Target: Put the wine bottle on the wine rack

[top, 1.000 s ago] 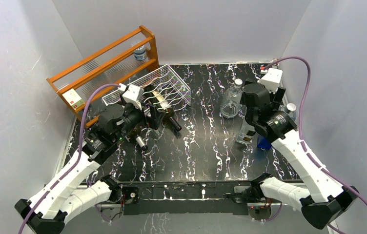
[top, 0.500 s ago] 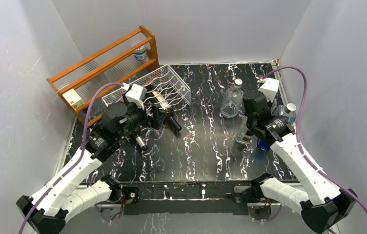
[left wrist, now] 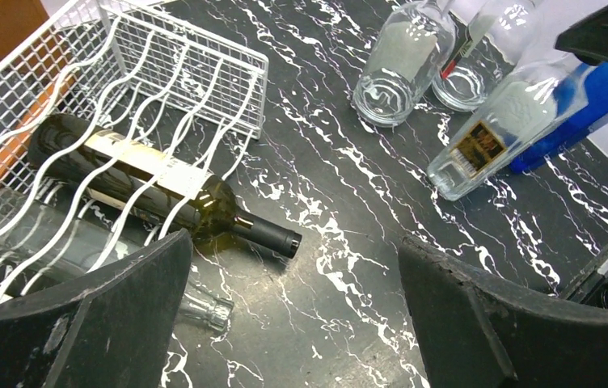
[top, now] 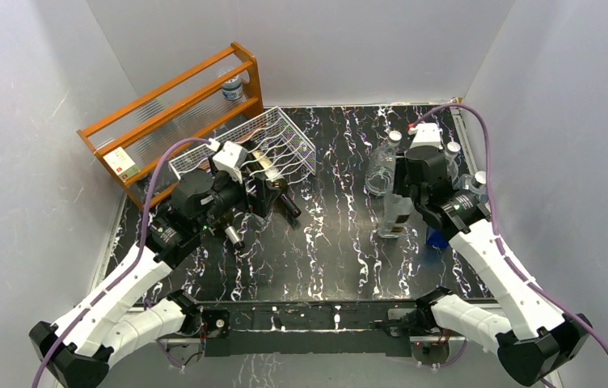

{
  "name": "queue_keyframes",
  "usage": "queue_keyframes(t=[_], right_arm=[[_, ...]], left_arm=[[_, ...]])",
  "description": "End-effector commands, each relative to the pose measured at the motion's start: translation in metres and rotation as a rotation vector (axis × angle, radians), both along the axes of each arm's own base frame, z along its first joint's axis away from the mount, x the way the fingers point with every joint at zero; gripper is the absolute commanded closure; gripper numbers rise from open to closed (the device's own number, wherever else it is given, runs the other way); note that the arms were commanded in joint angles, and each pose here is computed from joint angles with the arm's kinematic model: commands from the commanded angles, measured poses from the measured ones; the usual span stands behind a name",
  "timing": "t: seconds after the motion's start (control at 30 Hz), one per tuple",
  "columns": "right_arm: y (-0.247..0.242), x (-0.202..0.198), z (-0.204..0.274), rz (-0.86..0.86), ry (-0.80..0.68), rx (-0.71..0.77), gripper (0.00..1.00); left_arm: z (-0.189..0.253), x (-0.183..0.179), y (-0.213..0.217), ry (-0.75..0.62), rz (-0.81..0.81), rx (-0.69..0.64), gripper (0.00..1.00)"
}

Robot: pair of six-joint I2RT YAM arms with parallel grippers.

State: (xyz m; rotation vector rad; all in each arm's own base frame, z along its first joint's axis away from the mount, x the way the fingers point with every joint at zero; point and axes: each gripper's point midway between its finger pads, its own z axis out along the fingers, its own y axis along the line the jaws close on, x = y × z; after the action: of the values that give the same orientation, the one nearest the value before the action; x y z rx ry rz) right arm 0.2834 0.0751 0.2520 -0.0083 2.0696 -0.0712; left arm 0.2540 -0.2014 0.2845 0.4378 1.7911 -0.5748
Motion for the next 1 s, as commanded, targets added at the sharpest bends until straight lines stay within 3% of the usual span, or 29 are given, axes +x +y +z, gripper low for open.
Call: queue_keyframes(t=[0.0,0.27,0.47,0.7,0.97], right_arm=[[0.082,-0.001,0.043,0.380,-0.045,0.231,1.00],[0.124,-0.021,0.052,0.619,0.002,0.342,1.00],[0.143,-0.027,0.045,0.700,0.025,0.415,1.00],[0.155,-0.032,0.041,0.738,0.044,0.492,1.00],[0.165,-0.026,0.037,0.715,0.068,0.569,1.00]], left_arm=[[-0.006,-0.002,-0.012,-0.010,-0.063,-0.011,0.02],[-0.042,-0.010,-0.036,0.088,-0.175,-0.033,0.02],[-0.069,-0.026,-0.069,0.188,-0.340,-0.120,0.07],[-0.090,-0.035,-0.092,0.209,-0.423,-0.171,0.07],[-0.095,-0.019,-0.104,0.036,-0.498,-0.010,0.02]])
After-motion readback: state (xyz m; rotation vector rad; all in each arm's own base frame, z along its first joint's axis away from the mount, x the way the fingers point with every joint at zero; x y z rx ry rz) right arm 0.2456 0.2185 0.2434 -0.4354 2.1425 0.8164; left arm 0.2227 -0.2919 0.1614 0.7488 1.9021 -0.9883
